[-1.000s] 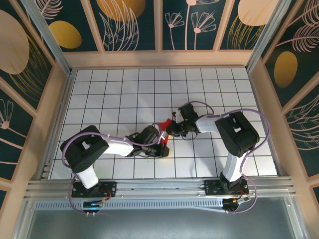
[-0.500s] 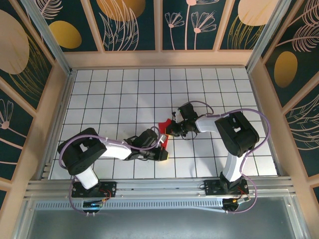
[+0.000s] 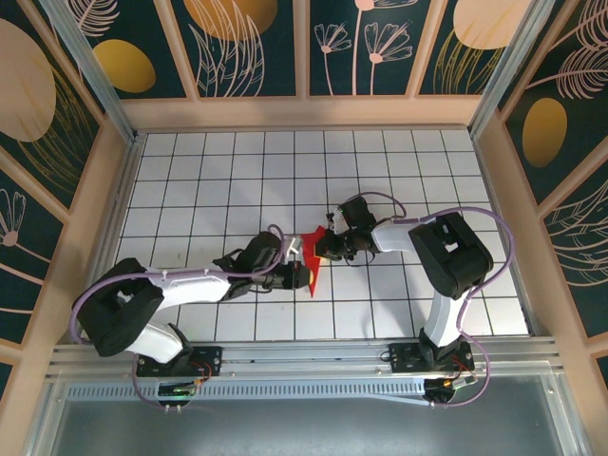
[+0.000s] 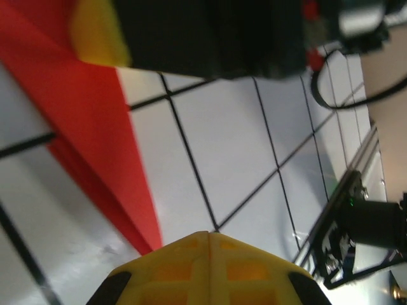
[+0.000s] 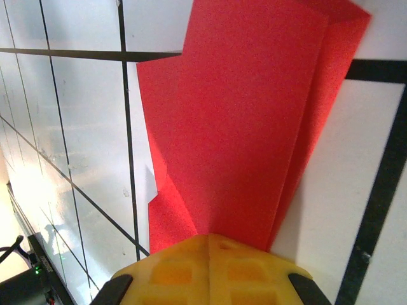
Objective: Fold a paper plane with a square sheet of paper (fold left side to right side)
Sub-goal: Fold the wing for the fifth time at the center of the table.
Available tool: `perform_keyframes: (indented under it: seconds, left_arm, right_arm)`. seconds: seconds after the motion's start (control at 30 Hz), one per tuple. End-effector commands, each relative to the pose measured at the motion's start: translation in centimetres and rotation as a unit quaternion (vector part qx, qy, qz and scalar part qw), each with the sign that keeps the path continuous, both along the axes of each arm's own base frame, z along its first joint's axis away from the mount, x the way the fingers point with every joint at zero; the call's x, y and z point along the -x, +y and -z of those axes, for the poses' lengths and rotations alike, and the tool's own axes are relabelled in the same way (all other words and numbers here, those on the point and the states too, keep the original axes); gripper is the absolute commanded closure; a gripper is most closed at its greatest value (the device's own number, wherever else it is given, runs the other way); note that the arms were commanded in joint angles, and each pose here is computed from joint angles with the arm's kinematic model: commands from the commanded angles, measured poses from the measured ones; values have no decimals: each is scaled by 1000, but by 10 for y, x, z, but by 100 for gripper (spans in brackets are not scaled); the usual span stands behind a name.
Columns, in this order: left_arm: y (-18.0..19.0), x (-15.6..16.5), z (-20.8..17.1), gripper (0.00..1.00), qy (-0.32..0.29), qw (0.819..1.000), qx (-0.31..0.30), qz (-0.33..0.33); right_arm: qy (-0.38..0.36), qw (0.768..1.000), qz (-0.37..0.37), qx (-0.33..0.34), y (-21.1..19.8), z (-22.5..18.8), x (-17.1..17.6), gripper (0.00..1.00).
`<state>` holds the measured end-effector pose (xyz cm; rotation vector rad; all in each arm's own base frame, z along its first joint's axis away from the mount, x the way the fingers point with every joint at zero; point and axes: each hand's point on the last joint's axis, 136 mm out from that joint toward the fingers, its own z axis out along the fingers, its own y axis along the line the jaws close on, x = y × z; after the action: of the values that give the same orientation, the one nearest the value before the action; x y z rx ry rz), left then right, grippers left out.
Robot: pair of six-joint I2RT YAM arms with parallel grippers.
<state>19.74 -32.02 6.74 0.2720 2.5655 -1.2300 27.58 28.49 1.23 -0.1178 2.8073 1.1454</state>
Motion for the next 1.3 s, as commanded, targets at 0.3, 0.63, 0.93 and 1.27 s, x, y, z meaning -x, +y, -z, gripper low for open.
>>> perform_keyframes:
  seconds: [0.3, 0.63, 0.93, 1.27]
  left_arm:
    - [-21, -16, 18, 99, 4, 1000, -1, 16]
    - [1, -12, 69, 100, 47, 996, -70, -18]
    - [15, -4, 81, 100, 62, 993, -91, -35]
    - [19, -6, 79, 100, 50, 992, -107, -34]
  right_arm:
    - [71, 988, 8, 133, -41, 63, 39, 100]
    - [3, 997, 19, 74, -19, 11, 10, 100]
    - [-54, 997, 29, 43, -21, -32, 11, 100]
    - [-49, 999, 1, 8, 5, -30, 34, 100]
